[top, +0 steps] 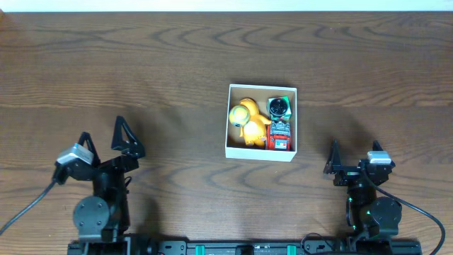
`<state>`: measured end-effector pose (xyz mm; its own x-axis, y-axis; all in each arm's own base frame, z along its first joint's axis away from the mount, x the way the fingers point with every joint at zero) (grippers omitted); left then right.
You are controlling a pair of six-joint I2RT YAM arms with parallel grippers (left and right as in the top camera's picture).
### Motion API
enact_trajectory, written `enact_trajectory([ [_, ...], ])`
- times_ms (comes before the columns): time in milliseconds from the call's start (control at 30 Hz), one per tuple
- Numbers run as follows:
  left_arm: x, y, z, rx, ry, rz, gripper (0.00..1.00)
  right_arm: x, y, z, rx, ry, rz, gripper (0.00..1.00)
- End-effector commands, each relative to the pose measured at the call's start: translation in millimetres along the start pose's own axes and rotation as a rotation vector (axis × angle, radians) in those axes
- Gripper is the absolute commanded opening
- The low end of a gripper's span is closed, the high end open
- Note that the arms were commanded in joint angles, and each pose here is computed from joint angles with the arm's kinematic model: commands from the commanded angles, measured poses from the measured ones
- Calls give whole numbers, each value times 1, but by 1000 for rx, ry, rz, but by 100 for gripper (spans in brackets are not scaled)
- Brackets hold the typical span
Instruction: Pack container
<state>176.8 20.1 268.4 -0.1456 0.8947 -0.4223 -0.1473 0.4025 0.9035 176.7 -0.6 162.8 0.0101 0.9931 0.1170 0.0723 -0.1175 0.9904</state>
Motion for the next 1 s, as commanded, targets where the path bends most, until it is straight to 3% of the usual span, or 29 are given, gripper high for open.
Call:
enact_trajectory([
  [0,9,-16,0,-28,1,2,98,2,-1,0,0,11,-12,99],
  [300,21,-43,1,-78,-19,59,98,2,-1,0,0,11,-12,99],
  [967,28,-54,-9,-110,-30,96,98,2,-1,0,0,11,-12,99],
])
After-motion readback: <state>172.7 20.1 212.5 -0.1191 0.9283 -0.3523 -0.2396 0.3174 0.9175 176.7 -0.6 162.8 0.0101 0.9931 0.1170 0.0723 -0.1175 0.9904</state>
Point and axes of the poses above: each gripper's point midway between its finger pads, its own z axis out along the fingers, its own x axis along the line the jaws close on, y = z × x, the point moved 7 cm from there along -z, back along the fingers, and after that the axes turned 4 degrees about z, right-handed, at the moved point
